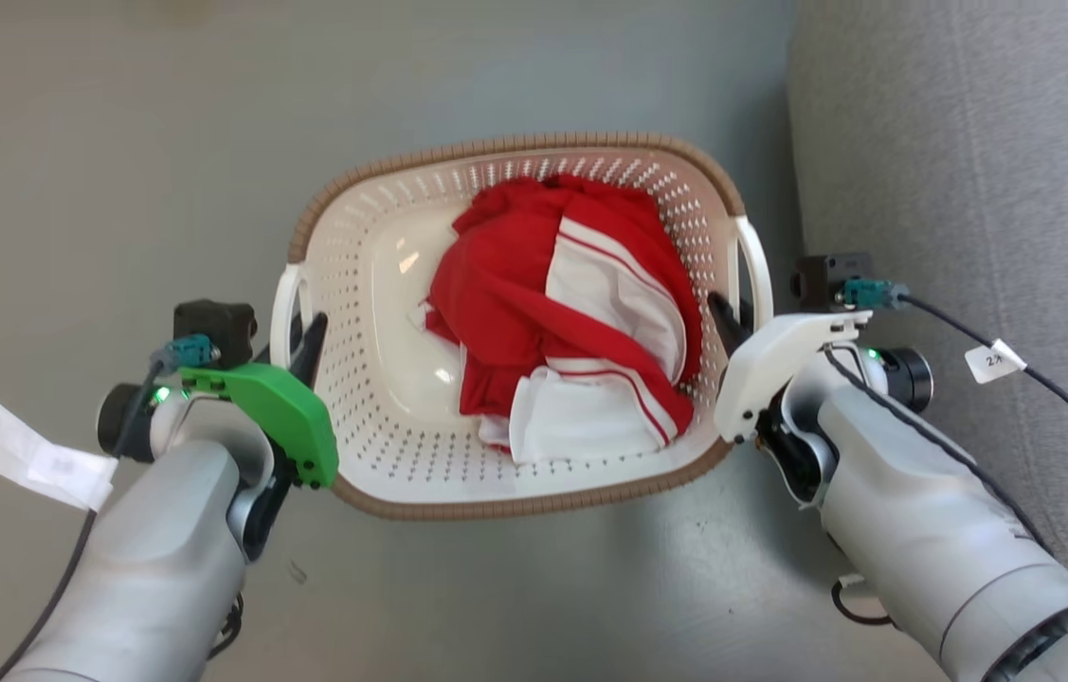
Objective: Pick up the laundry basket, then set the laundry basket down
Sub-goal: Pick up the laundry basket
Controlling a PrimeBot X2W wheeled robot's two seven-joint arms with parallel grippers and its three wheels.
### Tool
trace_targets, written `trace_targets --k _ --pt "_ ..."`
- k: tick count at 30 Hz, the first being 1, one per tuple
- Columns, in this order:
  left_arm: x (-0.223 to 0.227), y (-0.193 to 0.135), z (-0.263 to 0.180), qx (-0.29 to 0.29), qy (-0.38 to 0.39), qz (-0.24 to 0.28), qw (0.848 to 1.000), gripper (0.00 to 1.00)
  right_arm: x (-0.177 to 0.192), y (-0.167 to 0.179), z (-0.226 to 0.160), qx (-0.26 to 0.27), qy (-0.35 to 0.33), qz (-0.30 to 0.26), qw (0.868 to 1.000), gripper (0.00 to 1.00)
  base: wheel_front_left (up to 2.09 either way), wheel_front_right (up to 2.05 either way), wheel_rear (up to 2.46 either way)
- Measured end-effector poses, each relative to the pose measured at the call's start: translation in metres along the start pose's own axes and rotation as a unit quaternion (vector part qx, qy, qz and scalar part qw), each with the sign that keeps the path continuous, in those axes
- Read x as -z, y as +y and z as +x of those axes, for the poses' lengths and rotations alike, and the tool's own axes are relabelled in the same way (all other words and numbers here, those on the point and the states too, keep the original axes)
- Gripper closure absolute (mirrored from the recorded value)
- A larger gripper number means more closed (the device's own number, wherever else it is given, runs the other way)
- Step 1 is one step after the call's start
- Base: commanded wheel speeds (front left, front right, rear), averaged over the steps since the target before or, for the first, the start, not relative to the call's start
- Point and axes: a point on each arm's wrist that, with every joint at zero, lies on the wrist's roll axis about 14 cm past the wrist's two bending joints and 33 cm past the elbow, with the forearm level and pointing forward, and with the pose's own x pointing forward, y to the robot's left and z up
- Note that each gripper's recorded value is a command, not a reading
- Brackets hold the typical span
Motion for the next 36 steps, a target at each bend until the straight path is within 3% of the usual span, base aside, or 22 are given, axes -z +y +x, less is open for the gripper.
trace_targets --k 17,36 --pt "-0.007 -0.054 -0.051 0.024 -0.006 0.013 1.000 1.00 0.005 0.000 -0.069 0.025 0.022 -0.007 0.999 1.00 0.00 0.00 0.00" --pt "0.016 -0.072 -0.075 0.025 0.099 -0.002 0.995 1.00 0.022 0.005 -0.098 0.019 0.099 -0.021 0.995 1.00 0.00 0.00 0.00"
